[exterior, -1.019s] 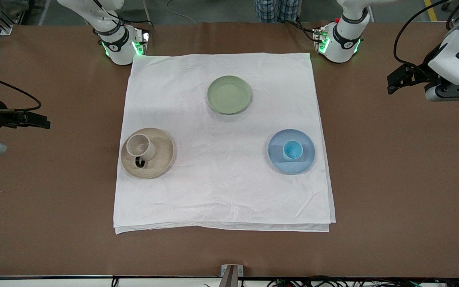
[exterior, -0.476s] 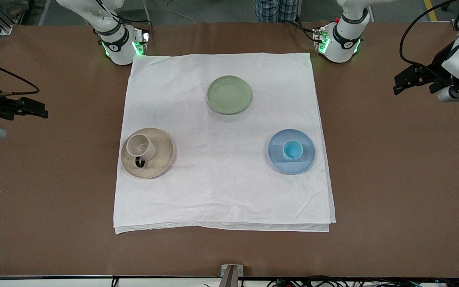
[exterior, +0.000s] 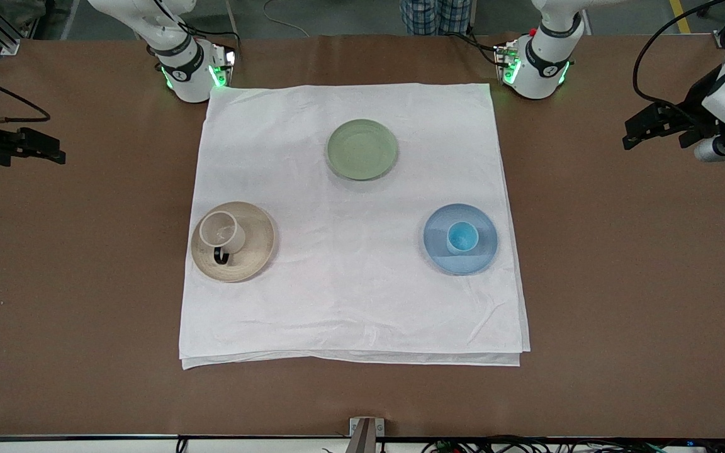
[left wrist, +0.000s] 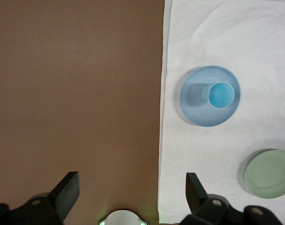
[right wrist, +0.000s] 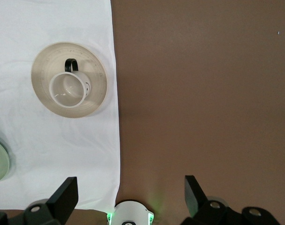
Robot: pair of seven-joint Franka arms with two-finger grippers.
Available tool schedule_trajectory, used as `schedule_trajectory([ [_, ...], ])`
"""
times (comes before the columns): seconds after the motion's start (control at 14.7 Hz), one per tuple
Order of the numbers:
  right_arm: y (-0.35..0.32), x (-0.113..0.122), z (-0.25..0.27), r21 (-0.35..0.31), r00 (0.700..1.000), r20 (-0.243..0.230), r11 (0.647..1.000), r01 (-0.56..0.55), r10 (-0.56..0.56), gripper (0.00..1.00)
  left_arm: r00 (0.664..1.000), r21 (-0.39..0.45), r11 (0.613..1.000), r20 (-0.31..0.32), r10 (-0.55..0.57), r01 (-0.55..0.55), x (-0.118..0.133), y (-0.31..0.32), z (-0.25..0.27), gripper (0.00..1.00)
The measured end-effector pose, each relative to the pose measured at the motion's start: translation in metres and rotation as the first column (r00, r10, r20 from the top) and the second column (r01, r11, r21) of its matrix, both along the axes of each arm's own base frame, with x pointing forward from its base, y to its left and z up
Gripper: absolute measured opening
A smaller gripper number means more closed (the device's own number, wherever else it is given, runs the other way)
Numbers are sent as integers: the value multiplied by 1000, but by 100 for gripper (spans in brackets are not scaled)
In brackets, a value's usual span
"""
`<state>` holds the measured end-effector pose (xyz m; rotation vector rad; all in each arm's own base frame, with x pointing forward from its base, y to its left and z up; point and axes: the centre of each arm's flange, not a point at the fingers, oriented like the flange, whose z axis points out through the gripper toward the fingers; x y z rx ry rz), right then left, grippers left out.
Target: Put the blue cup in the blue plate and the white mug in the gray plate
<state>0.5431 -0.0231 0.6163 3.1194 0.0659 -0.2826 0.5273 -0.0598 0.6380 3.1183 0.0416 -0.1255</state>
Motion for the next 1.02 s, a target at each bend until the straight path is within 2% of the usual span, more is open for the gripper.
schedule_trajectory([
  [0.2, 3, -27, 14, 1, 998, 67, 1000, -7, 7, 100, 1000, 14, 1000, 2, -4, 4, 0, -1, 0, 100],
  [0.34, 3, -40, 16, 2, 996, 85, 1000, -9, 9, 100, 1000, 33, 999, 11, -9, 9, 0, -2, 1, 100],
  [0.61, 3, -41, 14, 3, 995, 102, 1000, -11, 10, 100, 998, 31, 999, 56, -15, 13, 5, -5, 4, 100],
  [1.02, 9, -40, 14, 41, 994, 111, 999, -14, 9, 100, 998, 30, 999, 63, -15, 13, 6, -5, 5, 100],
])
